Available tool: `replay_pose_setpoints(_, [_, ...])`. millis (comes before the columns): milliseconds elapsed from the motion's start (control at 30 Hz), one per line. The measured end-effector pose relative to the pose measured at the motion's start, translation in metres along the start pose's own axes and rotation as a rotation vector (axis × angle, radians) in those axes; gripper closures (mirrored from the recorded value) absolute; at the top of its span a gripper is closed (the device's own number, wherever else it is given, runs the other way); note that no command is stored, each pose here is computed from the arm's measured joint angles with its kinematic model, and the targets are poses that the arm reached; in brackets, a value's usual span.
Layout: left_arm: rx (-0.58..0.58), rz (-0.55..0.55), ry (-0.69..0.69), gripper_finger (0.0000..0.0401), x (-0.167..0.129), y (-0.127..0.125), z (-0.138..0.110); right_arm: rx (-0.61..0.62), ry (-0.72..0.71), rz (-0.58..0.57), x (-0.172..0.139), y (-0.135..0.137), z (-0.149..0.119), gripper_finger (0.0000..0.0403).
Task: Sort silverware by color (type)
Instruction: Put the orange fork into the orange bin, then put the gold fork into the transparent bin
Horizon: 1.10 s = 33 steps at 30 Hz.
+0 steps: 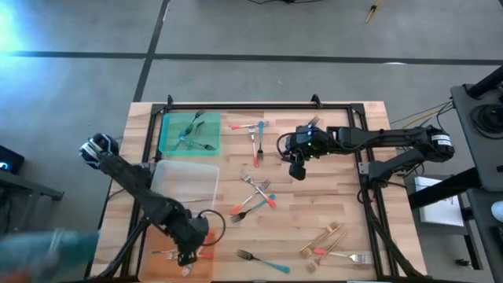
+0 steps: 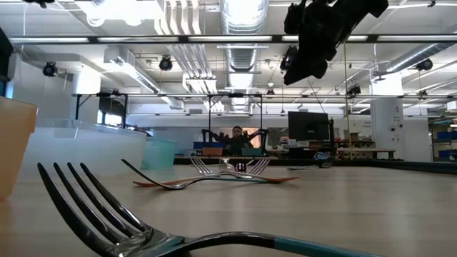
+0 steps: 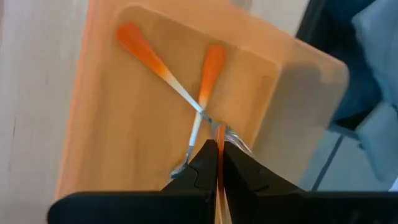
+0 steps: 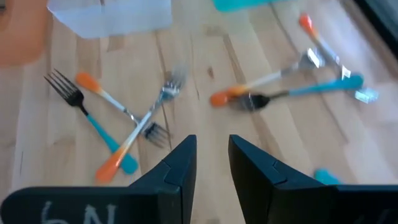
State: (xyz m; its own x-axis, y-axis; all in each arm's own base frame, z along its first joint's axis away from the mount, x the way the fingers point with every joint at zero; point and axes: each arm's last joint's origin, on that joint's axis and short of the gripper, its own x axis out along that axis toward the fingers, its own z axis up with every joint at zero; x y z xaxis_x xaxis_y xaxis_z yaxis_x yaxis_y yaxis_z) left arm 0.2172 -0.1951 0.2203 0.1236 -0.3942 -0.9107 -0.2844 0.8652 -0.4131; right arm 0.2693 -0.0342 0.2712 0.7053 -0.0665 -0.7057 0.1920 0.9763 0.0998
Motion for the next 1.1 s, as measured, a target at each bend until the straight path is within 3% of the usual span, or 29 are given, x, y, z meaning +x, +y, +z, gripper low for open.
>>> replay_pose_setpoints(367, [0.003,0.057,0.100,0.0343,0.024,0.005,0.005,0.060,0.081,-0.012,0.000,-0.001,-0.008,0.0316])
replay_pose_setpoints(567, [0.046,0.084,0.079,0.0316,0.019,0.009,0.010,0.169,0.082,-0.015,-0.002,-0.002,-0.009,0.0316])
replay_pose_setpoints(733, [0.258,0.144,-0.128,0.0314,-0.013,0.003,0.025,0.258,0.261,-0.009,-0.013,-0.001,-0.019,0.0316])
replay_pose_setpoints(900, [0.490,0.343,-0.440,0.0314,-0.056,-0.009,0.046,0.352,0.455,-0.075,-0.017,-0.001,-0.041,0.0316])
replay_pose_setpoints(1100, [0.557,0.617,-0.689,0.0314,-0.088,-0.011,0.058,0.368,0.627,-0.094,-0.011,0.016,-0.074,0.0316])
